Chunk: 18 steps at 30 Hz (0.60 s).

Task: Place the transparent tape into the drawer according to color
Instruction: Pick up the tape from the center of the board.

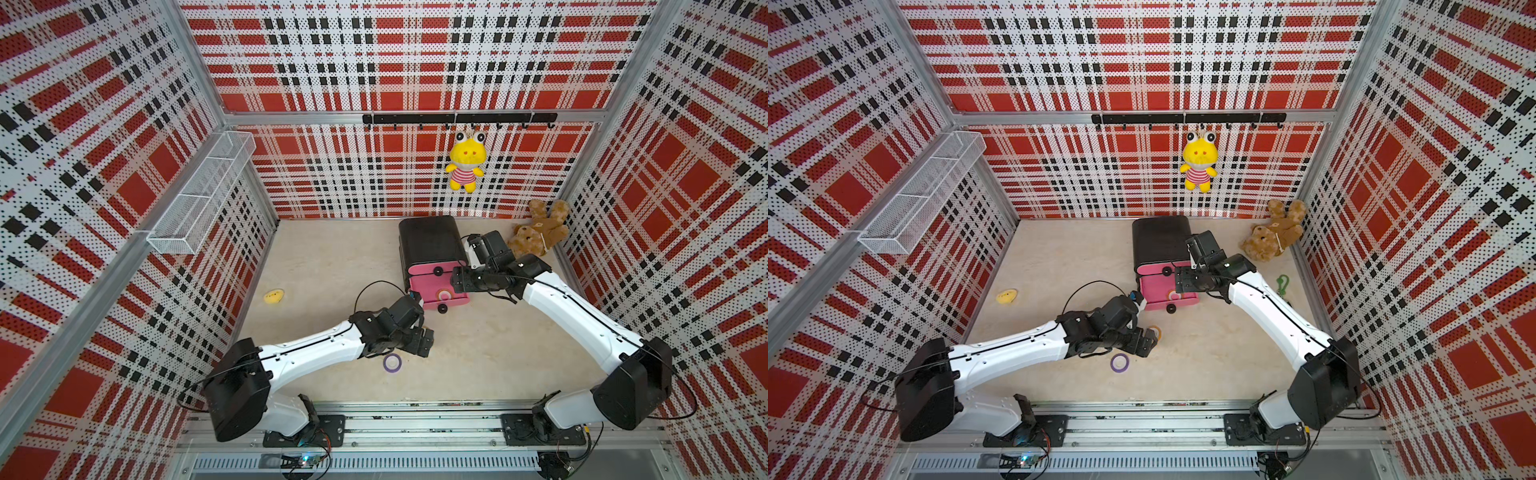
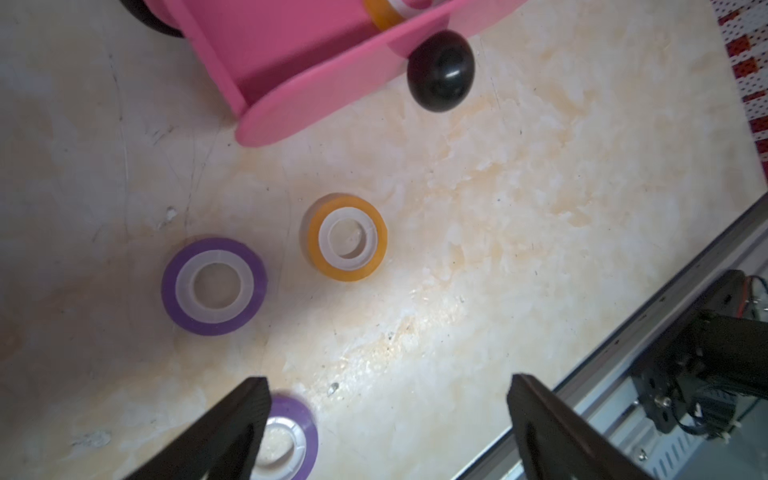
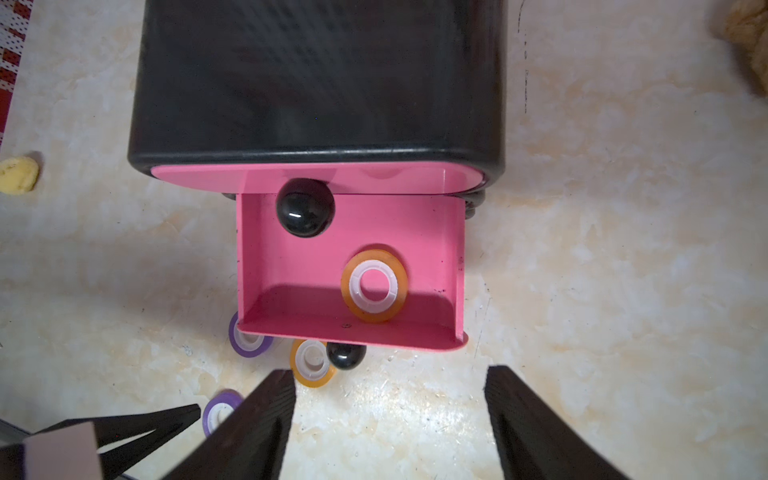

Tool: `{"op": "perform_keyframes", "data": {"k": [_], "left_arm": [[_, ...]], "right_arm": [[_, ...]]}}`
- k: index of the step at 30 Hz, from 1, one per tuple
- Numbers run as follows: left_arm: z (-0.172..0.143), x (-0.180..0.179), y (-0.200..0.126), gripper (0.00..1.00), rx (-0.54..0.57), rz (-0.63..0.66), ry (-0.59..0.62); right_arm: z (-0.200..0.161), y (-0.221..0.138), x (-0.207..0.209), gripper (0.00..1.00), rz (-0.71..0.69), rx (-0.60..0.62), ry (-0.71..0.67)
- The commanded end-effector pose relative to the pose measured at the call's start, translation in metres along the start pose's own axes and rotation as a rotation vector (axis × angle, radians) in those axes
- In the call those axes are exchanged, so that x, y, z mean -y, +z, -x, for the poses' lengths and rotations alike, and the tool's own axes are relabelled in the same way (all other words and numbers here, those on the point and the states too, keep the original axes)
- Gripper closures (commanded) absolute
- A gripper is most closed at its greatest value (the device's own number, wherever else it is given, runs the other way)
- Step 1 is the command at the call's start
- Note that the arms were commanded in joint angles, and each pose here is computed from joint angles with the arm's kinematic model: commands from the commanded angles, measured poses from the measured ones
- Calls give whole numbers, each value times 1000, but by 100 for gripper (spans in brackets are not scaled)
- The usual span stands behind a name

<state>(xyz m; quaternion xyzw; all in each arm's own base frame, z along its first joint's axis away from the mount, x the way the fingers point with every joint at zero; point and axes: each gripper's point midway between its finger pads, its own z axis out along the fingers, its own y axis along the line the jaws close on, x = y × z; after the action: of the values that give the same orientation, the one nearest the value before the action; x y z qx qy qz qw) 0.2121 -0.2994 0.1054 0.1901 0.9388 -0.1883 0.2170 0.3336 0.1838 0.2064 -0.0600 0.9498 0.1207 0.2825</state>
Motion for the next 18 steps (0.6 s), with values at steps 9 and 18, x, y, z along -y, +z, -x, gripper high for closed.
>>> {"op": "perform_keyframes", "data": {"k": [9, 18], "left_arm": [[-4, 7, 45, 5, -112, 189, 199], [6, 26, 62, 7, -133, 148, 251]], "right_arm": [[-6, -37, 46, 11, -41, 52, 66], [-9, -49, 66, 8, -64, 68, 92]]}}
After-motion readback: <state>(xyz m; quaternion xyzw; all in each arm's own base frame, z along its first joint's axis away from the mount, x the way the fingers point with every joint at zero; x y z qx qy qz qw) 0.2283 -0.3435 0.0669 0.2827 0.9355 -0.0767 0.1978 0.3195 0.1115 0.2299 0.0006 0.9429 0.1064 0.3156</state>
